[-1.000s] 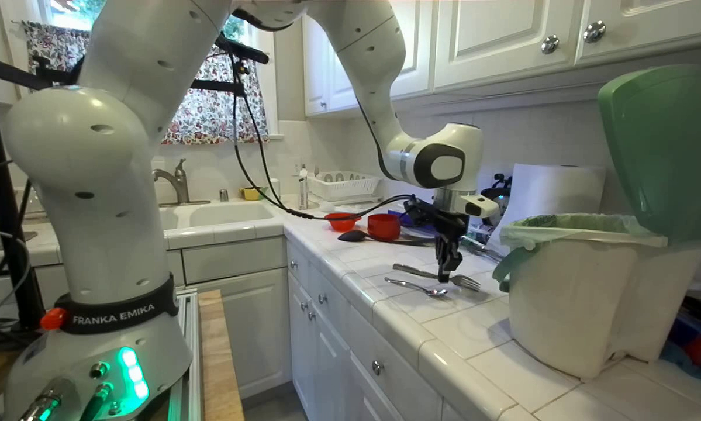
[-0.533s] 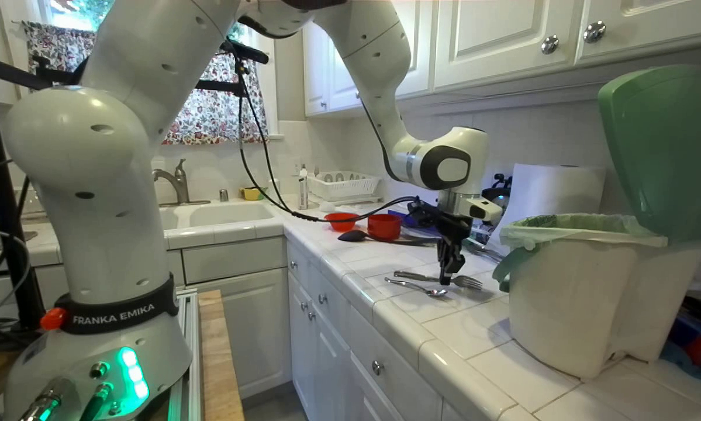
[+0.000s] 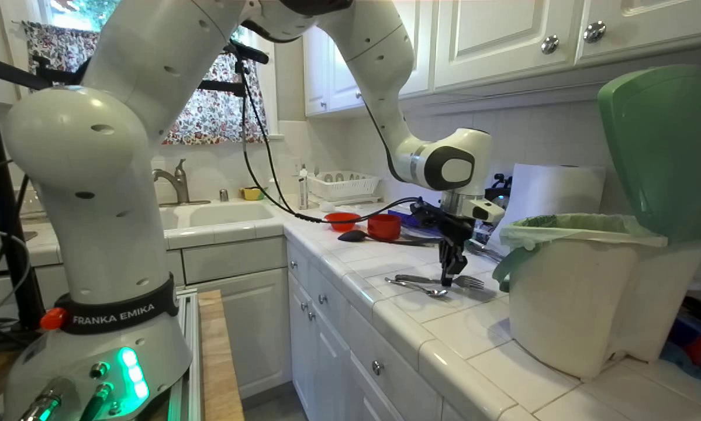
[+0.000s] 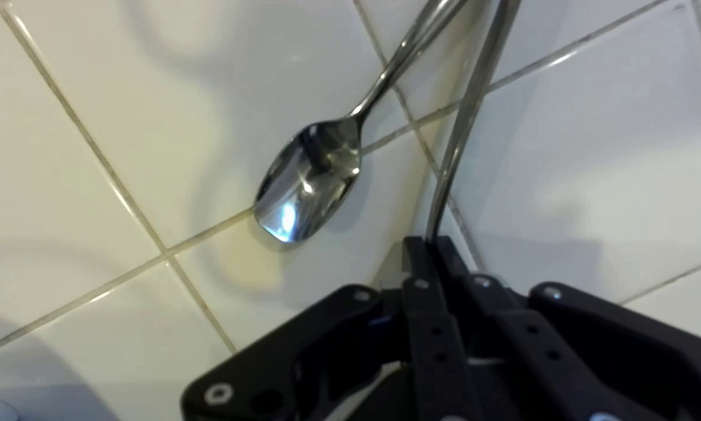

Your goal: Use the fork to open the bin

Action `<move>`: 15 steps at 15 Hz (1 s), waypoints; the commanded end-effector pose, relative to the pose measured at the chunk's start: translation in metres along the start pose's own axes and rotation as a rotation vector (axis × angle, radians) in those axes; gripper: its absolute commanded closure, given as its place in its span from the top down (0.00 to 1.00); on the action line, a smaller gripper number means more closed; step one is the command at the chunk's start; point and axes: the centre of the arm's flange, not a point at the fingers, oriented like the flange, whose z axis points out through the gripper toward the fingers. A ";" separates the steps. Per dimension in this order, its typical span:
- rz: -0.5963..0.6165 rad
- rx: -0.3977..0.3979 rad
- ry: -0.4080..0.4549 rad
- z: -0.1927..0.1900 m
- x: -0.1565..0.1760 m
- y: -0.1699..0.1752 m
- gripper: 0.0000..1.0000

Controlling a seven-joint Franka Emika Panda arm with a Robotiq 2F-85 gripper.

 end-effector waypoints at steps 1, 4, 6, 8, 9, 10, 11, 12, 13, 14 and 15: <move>-0.008 -0.013 -0.022 0.011 0.008 -0.002 0.31; -0.008 -0.021 -0.025 0.014 0.009 -0.002 0.49; -0.010 -0.022 -0.023 0.013 0.008 -0.003 0.63; -0.020 -0.026 -0.017 0.011 0.005 -0.006 0.77; -0.025 -0.031 -0.014 0.010 0.003 -0.008 0.84; -0.033 -0.037 -0.010 0.008 0.001 -0.010 0.92; -0.044 -0.045 -0.003 0.005 -0.002 -0.013 0.98; -0.054 -0.049 0.000 0.004 -0.005 -0.016 1.00; -0.064 -0.054 0.004 0.002 -0.008 -0.020 1.00; -0.076 -0.059 0.009 -0.001 -0.011 -0.023 1.00; -0.090 -0.062 0.010 -0.003 -0.014 -0.027 1.00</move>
